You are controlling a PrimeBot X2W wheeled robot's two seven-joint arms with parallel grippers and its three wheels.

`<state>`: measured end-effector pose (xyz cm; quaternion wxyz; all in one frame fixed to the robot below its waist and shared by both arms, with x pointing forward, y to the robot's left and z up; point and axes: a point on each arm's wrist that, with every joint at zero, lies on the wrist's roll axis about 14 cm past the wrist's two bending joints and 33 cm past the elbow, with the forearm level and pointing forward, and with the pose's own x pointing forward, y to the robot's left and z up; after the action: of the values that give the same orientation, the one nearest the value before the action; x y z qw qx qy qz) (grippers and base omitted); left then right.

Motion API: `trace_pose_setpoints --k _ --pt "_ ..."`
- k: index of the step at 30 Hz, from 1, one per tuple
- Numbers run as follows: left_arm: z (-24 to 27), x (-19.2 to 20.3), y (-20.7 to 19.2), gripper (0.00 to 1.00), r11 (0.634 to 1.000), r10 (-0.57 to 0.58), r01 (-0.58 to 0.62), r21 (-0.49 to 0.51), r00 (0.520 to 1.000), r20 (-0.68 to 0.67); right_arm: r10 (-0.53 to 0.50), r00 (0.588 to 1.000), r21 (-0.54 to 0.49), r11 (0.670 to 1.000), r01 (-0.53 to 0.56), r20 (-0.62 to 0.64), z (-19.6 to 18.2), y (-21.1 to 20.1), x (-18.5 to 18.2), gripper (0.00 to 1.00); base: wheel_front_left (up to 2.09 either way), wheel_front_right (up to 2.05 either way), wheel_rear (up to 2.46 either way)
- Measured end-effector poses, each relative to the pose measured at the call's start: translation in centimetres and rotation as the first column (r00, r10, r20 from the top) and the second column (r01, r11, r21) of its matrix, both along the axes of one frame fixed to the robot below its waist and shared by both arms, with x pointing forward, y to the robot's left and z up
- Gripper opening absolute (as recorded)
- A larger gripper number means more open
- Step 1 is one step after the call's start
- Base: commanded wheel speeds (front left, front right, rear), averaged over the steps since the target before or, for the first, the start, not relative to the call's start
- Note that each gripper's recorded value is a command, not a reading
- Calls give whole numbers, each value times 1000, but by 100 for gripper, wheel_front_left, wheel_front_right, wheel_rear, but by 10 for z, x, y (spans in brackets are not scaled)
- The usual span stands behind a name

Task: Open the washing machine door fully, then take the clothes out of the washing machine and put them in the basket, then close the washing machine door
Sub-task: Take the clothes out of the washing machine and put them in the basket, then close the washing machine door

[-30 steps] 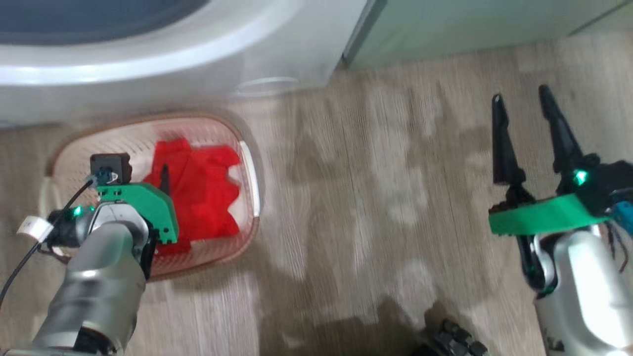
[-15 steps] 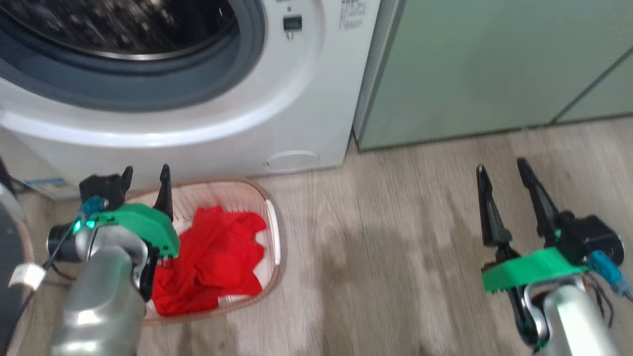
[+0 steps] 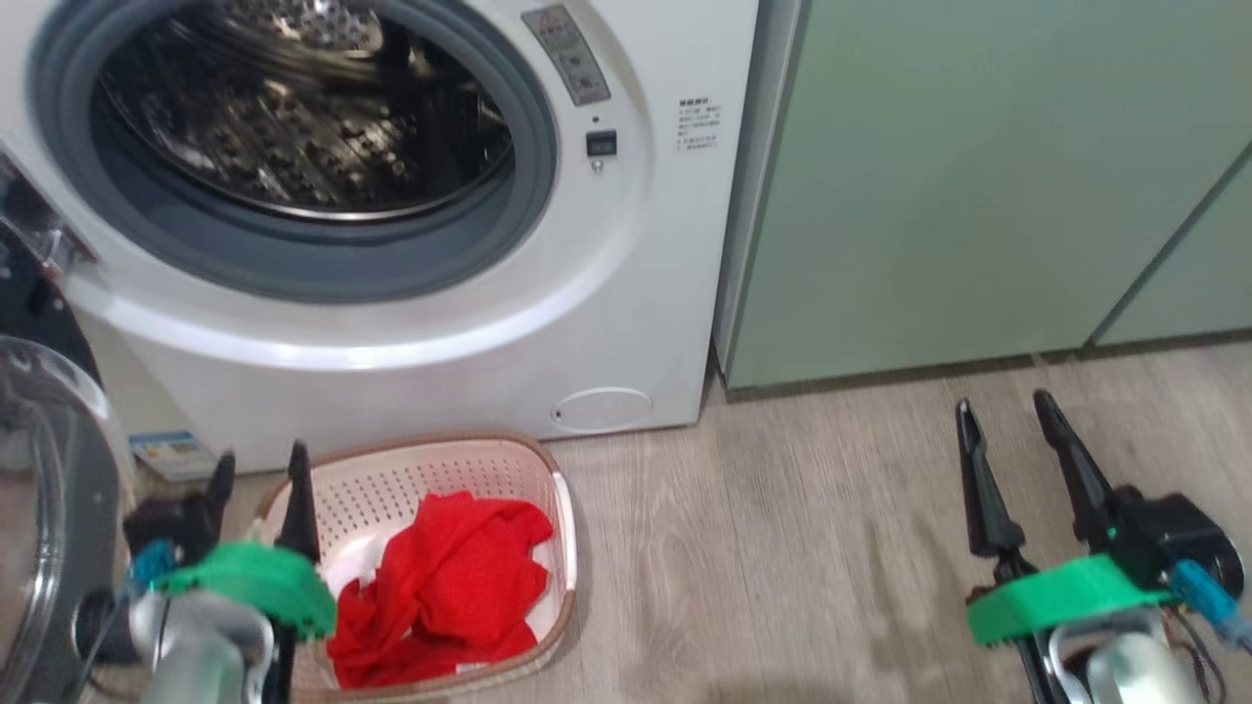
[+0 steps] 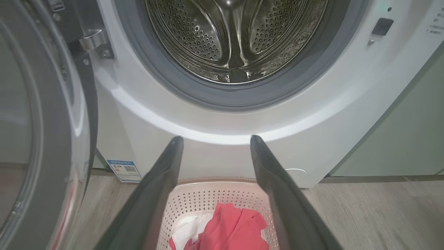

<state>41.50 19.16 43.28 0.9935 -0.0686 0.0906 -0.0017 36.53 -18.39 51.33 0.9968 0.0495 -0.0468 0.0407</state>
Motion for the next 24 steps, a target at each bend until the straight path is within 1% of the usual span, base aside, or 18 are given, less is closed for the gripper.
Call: trace_pose_setpoints --k 3,11,24 --pt "3 -13 3 100 1000 15 -14 -19 1000 15 -8 1000 6 1000 8 0 0 -2 -8 100 0 0 0" --pt "28 -23 13 100 999 41 -38 -25 994 102 -8 1000 10 1000 8 30 9 -1 -13 100 0 0 0" --pt "28 -38 18 100 999 49 -48 -9 993 105 18 999 10 1000 -19 41 12 8 -9 100 0 0 0"
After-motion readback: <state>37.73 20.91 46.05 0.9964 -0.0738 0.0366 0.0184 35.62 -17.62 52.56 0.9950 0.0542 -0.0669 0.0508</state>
